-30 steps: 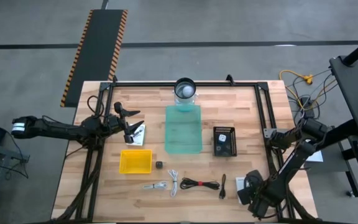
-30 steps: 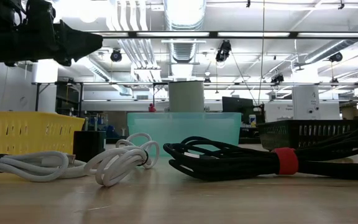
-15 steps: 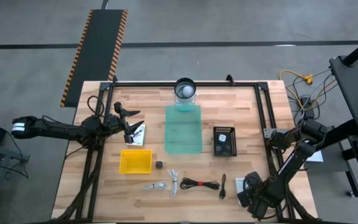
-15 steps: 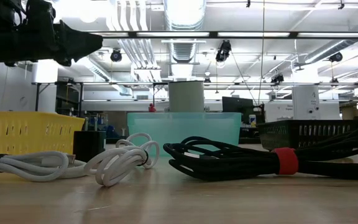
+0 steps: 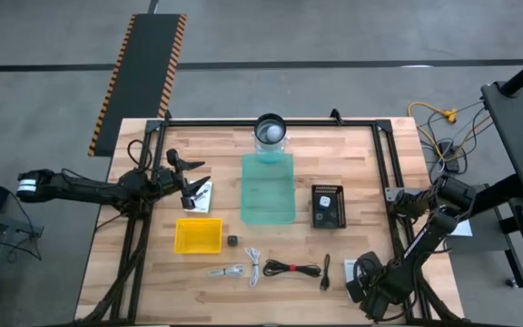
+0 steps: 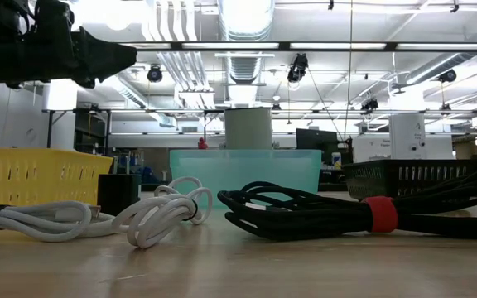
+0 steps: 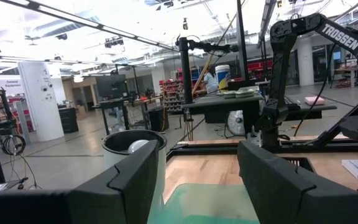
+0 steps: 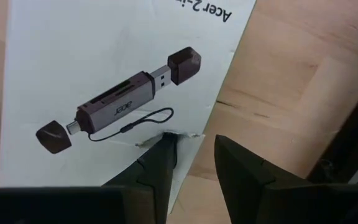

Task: Pick and place items into bin
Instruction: Put the right card reader box into the yellow bin

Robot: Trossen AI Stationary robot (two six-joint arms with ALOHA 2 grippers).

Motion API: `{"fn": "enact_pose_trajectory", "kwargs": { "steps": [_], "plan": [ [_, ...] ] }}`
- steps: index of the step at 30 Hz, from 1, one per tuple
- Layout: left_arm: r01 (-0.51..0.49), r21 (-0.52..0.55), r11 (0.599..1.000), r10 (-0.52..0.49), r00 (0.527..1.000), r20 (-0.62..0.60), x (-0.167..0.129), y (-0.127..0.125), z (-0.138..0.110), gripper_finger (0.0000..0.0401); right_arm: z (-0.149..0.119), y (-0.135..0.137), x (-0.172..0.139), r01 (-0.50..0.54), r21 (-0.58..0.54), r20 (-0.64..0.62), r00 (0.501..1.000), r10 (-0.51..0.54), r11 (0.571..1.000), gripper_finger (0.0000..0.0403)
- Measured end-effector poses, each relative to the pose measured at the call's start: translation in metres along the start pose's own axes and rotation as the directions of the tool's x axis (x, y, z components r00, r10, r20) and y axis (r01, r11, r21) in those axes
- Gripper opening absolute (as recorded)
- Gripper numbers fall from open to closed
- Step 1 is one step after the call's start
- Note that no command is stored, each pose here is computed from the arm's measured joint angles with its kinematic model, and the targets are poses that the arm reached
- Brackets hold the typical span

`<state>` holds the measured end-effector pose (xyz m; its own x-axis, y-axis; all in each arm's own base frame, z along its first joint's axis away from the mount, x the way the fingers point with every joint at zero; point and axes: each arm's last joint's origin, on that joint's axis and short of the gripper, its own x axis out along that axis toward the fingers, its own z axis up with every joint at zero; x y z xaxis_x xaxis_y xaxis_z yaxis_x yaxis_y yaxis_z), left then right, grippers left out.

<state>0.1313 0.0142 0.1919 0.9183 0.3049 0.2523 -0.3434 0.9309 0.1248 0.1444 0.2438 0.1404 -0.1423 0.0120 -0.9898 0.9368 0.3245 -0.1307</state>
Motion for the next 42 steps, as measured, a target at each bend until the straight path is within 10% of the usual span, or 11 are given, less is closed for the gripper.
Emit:
{"fn": "enact_pose_trajectory", "kwargs": {
  "steps": [23,42],
  "plan": [
    [0.000,0.000,1.000,0.000,1.000,0.001,0.000,0.000,0.000,0.0206,-0.004,0.005,-0.002,-0.062,-0.114,-0.035,0.998,0.058,0.992,0.0010],
    [-0.001,-0.001,1.000,0.001,1.000,0.005,0.000,0.000,0.000,0.0206,0.003,0.008,-0.018,-0.188,-0.198,0.242,0.942,0.234,0.962,0.0009]
  ]
}}
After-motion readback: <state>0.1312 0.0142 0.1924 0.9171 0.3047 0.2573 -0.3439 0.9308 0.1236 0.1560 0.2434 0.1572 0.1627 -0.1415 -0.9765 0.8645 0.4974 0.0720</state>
